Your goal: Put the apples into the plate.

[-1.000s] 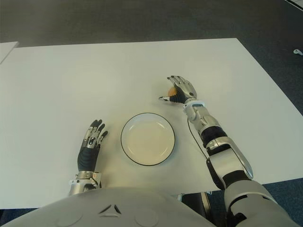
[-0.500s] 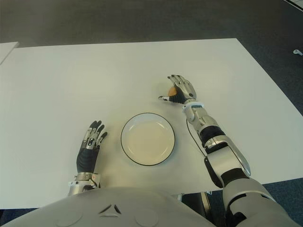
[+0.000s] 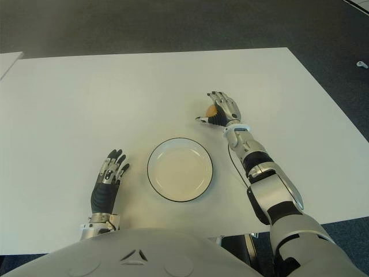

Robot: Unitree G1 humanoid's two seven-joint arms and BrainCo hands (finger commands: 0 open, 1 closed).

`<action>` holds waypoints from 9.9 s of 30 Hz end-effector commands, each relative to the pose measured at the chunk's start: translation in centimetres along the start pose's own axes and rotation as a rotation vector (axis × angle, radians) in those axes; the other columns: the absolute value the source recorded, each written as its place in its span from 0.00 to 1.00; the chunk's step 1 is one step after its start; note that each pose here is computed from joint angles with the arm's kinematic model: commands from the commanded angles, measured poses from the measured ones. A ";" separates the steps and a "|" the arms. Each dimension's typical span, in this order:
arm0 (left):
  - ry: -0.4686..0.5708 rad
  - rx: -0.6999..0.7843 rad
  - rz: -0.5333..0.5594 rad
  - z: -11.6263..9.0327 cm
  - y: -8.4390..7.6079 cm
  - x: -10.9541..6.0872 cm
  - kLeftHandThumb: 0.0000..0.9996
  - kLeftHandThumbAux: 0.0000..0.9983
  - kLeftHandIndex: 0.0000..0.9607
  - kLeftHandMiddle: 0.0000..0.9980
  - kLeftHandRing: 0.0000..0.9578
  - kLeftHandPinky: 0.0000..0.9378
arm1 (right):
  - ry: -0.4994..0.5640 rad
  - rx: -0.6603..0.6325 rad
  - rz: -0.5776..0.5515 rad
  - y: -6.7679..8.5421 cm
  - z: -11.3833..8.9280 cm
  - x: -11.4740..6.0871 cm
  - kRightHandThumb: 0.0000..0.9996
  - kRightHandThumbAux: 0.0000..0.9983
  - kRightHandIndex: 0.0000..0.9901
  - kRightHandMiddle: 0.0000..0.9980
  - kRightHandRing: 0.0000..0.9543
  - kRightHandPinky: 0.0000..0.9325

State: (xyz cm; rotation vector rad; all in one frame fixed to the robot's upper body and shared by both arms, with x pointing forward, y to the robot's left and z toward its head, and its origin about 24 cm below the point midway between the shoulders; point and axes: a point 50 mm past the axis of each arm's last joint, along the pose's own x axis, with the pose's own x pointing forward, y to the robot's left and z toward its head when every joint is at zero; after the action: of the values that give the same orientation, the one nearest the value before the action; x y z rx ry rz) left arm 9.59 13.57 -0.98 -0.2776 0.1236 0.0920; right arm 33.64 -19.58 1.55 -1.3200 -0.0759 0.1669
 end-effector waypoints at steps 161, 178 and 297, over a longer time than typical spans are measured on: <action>-0.062 -0.104 0.007 1.7 -1.7 -0.4 0.06 0.37 0.02 0.02 0.01 0.03 | -0.131 -0.002 -0.104 -13.0 1.7 3.3 0.74 0.71 0.45 0.86 0.88 0.89; -0.066 -0.130 0.016 1.7 -1.5 -0.4 0.07 0.35 0.02 0.02 0.00 0.03 | -0.269 0.039 -0.115 -12.8 5.5 0.7 0.73 0.71 0.45 0.85 0.86 0.87; -0.056 -0.049 0.022 2.2 -2.2 -1.1 0.06 0.35 0.00 0.00 0.00 0.04 | -0.784 0.027 0.143 0.7 11.5 -12.6 0.73 0.71 0.44 0.89 0.91 0.92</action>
State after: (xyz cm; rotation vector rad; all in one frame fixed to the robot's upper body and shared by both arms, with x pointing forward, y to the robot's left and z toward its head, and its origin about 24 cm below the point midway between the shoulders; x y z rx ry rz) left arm 8.60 12.89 1.49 -0.2883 0.0797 0.1166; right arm 19.70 -10.62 4.60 -1.1637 -0.6236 0.7880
